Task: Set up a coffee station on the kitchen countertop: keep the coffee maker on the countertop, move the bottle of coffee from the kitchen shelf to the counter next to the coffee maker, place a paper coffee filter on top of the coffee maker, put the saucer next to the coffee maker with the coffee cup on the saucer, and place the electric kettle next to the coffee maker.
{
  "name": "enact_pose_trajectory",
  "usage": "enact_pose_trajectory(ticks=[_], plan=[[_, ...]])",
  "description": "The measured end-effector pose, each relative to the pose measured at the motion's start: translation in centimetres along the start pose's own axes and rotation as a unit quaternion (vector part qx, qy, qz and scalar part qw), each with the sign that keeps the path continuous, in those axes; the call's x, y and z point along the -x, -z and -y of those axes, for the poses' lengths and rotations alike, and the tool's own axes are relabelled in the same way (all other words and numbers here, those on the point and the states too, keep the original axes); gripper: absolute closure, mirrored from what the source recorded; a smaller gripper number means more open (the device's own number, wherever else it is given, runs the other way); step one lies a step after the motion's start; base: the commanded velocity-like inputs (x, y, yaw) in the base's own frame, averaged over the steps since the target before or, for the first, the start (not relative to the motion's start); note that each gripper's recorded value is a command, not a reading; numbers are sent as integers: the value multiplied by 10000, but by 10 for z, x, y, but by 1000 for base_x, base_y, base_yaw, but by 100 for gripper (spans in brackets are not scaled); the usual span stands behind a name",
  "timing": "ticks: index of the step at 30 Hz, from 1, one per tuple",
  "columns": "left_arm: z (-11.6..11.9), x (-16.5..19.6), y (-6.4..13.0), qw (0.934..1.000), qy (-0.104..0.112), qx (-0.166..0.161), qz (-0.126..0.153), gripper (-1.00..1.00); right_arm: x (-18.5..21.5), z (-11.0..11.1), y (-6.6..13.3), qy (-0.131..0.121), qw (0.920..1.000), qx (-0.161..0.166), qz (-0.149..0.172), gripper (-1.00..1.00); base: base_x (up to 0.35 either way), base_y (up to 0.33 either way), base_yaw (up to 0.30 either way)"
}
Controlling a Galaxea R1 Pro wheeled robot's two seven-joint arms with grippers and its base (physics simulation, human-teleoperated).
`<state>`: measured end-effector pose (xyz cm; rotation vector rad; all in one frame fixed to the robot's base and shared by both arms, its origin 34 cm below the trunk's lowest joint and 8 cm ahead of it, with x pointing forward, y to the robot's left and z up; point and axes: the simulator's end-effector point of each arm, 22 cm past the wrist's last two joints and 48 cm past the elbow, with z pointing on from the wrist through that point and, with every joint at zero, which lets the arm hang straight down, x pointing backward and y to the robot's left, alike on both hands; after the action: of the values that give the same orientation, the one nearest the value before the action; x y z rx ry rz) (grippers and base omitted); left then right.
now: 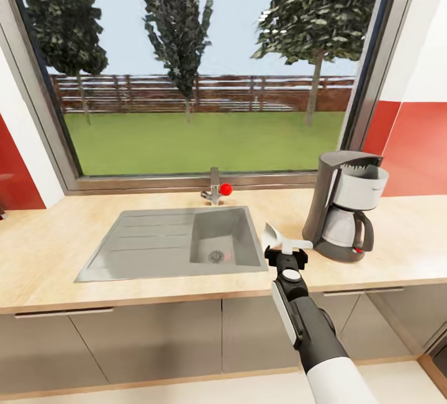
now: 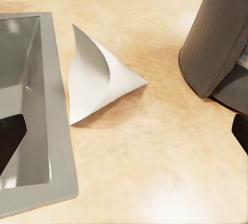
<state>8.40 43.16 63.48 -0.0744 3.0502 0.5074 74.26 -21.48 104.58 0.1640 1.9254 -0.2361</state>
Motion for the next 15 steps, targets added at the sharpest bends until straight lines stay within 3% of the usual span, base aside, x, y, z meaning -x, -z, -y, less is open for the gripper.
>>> enact_pose_trajectory(ticks=[15], plan=[[-1,-20,3,9999,-63,0,-139,-100,-15,0,-3,62,9999,-11,-157,-100,271,0,0]])
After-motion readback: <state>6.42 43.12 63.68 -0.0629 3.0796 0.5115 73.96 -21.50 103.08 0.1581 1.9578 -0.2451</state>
